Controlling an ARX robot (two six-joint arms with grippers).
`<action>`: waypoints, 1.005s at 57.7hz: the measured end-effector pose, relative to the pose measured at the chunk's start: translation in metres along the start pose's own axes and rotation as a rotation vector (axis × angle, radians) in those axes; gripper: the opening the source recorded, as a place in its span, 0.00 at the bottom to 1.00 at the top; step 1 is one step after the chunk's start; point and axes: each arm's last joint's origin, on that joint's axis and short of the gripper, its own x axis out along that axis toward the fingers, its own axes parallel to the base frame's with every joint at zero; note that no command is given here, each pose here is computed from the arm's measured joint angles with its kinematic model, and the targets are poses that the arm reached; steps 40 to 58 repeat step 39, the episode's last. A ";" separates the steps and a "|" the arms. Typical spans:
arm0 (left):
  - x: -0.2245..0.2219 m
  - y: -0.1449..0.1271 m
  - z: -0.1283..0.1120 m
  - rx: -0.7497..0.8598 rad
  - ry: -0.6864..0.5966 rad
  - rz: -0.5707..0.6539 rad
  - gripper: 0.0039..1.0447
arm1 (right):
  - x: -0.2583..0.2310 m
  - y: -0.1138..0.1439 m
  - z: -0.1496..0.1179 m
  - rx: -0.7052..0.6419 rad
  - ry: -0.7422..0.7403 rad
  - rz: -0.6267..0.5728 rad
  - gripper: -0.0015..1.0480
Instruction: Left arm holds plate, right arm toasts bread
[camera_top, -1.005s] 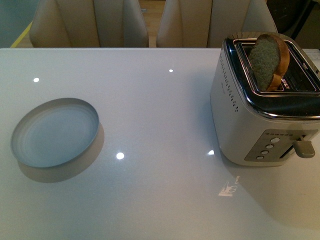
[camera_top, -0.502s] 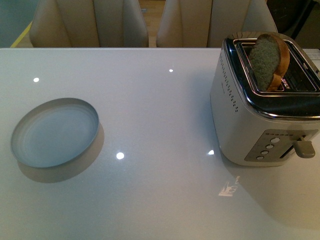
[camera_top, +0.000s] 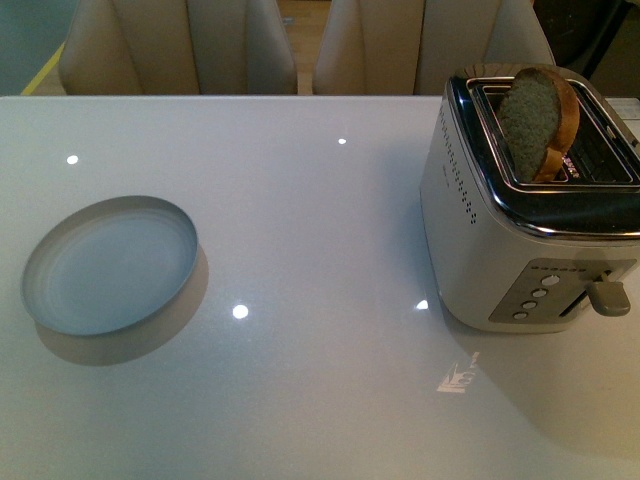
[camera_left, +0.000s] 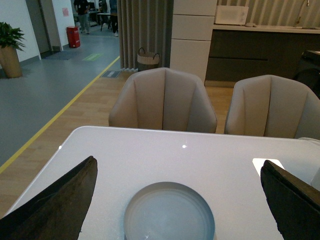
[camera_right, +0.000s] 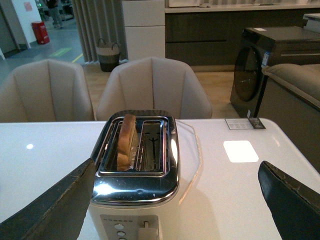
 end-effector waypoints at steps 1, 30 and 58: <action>0.000 0.000 0.000 0.000 0.000 0.000 0.93 | 0.000 0.000 0.000 0.000 0.000 0.000 0.91; 0.000 0.000 0.000 0.000 0.000 0.000 0.93 | 0.000 0.000 0.000 0.000 0.000 0.000 0.91; 0.000 0.000 0.000 0.000 0.000 0.000 0.93 | 0.000 0.000 0.000 0.000 0.000 0.000 0.91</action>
